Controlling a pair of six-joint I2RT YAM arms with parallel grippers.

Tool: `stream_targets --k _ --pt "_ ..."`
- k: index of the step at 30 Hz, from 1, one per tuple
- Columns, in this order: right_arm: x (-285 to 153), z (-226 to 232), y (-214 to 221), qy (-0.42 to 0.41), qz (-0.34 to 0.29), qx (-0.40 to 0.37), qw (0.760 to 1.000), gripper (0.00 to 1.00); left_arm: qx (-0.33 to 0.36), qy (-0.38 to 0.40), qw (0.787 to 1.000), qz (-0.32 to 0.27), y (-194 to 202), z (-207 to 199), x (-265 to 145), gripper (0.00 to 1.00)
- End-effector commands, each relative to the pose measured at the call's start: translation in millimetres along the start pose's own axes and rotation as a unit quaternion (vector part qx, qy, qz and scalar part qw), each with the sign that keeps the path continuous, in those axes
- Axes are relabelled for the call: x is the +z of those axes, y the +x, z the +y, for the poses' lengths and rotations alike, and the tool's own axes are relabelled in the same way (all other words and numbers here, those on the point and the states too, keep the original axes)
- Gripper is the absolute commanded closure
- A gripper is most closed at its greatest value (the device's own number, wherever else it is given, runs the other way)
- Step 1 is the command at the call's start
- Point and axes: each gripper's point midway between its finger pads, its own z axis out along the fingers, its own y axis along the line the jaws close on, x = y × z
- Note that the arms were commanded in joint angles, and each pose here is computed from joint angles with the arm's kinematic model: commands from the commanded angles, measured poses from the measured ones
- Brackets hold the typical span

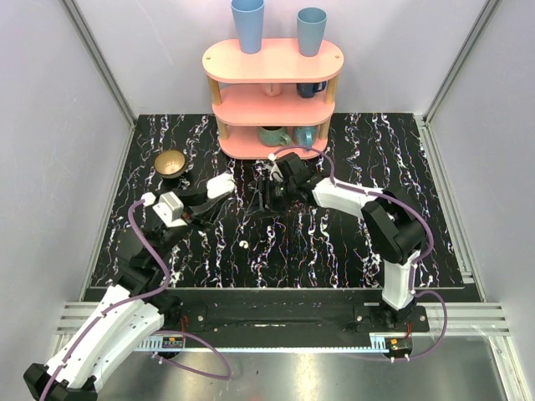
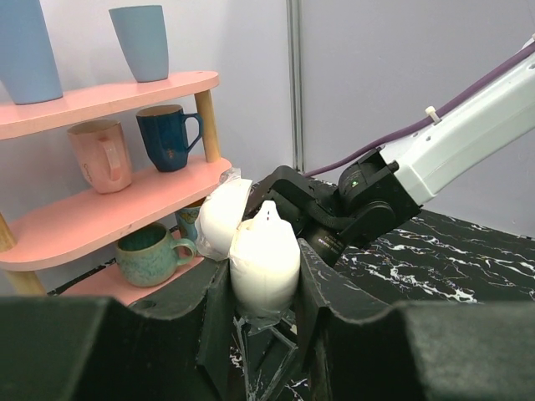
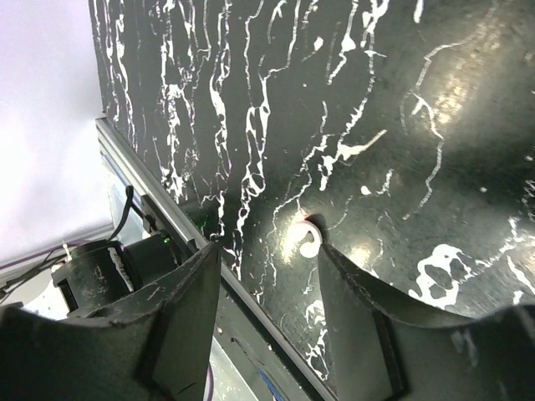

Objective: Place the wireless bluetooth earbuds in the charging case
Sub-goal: Pick up the left earbud from the center of the board.

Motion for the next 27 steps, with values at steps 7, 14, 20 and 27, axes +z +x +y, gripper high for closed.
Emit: stream_targets --k 7,14,20,27 --pt "17 19 3 -0.014 0.027 -0.046 0.998 0.45 0.017 -0.010 0.999 -0.040 -31 6 9 1.00" --pt "25 7 23 0.010 0.056 -0.058 0.997 0.47 0.012 -0.007 0.999 -0.045 -32 6 13 1.00" --pt "35 2 38 0.011 0.084 -0.063 0.994 0.51 0.009 -0.007 0.999 -0.046 -31 6 13 1.00" --pt "44 1 50 0.012 0.106 -0.068 0.992 0.53 0.004 -0.008 0.999 -0.045 -29 7 15 1.00"
